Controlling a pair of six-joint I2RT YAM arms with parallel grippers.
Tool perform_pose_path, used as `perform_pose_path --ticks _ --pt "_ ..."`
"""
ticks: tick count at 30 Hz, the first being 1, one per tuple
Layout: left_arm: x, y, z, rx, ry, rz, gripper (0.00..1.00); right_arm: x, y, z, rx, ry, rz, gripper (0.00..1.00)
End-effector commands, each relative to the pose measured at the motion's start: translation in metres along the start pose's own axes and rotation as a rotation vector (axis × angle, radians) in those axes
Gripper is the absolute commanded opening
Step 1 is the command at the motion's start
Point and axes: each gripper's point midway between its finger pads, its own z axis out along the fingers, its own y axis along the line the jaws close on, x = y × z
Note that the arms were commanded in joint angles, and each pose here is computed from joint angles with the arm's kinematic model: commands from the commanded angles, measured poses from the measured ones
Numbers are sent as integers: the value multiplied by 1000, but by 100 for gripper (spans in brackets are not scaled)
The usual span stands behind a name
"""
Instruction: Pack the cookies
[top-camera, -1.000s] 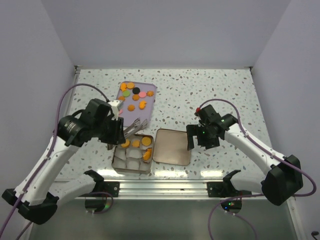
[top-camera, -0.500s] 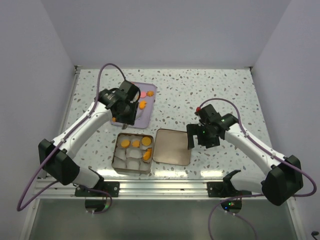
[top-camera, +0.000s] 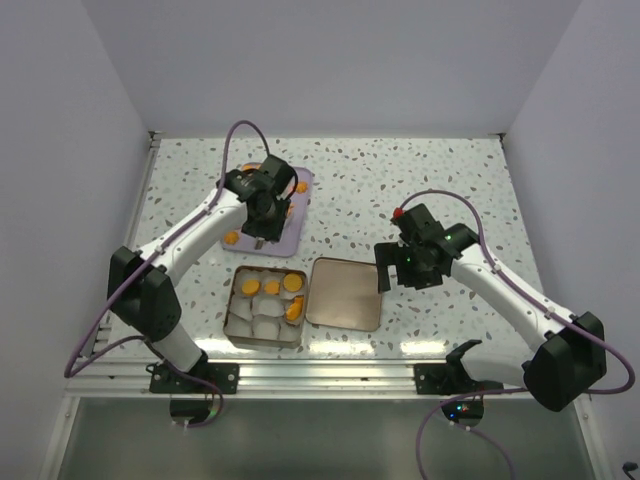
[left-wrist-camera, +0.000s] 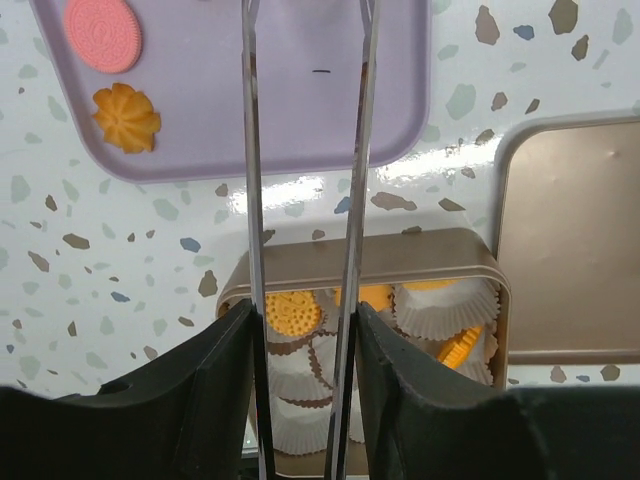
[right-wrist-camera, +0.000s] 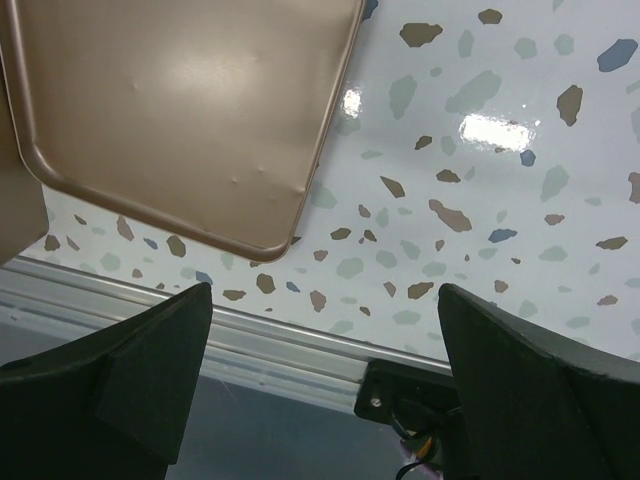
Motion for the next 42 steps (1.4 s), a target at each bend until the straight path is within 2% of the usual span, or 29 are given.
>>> perform_pose_path --ticks 1,8,13,18,21,24,25,28,33,34,35,37,38,40,41,42 --pt "-29 3 -1 -37 -78 29 47 -12 0 -13 8 -57 -12 99" --pt "-34 4 12 -39 -61 44 47 -15 -2 -13 26 -74 7 99" --pt "-37 0 18 -13 -43 48 37 -17 -5 -15 43 -84 20 99" --pt "-27 5 25 12 -12 23 31 -16 -6 -14 49 -87 29 99" --pt "-31 9 18 34 -35 -11 27 -16 -6 -14 46 -87 31 99" --pt "-46 15 -6 81 -106 -54 27 -14 -4 -14 38 -78 32 99" --pt "-51 18 -17 96 -139 -64 23 -14 -4 -13 34 -78 33 99" --pt "-58 18 -44 130 -202 -62 21 -12 0 -10 15 -66 36 99" --pt "-37 21 -74 166 -227 -83 21 -10 7 -3 -17 -39 37 99" --pt "-32 23 -90 179 -264 -90 21 -11 10 0 -29 -33 39 99" --pt "-19 23 -87 186 -243 -92 21 -11 11 1 -37 -31 42 99" --pt "-3 28 -103 201 -278 -100 21 -11 15 4 -55 -26 49 99" --pt "12 27 -99 206 -247 -103 21 -10 18 5 -70 -17 49 99" --pt "28 30 -113 222 -281 -125 21 -7 20 7 -86 -10 55 99" --pt "43 28 -110 242 -251 -130 21 -6 22 6 -97 -10 56 99" --pt "50 29 -122 261 -288 -153 21 -3 21 8 -100 -2 54 99"
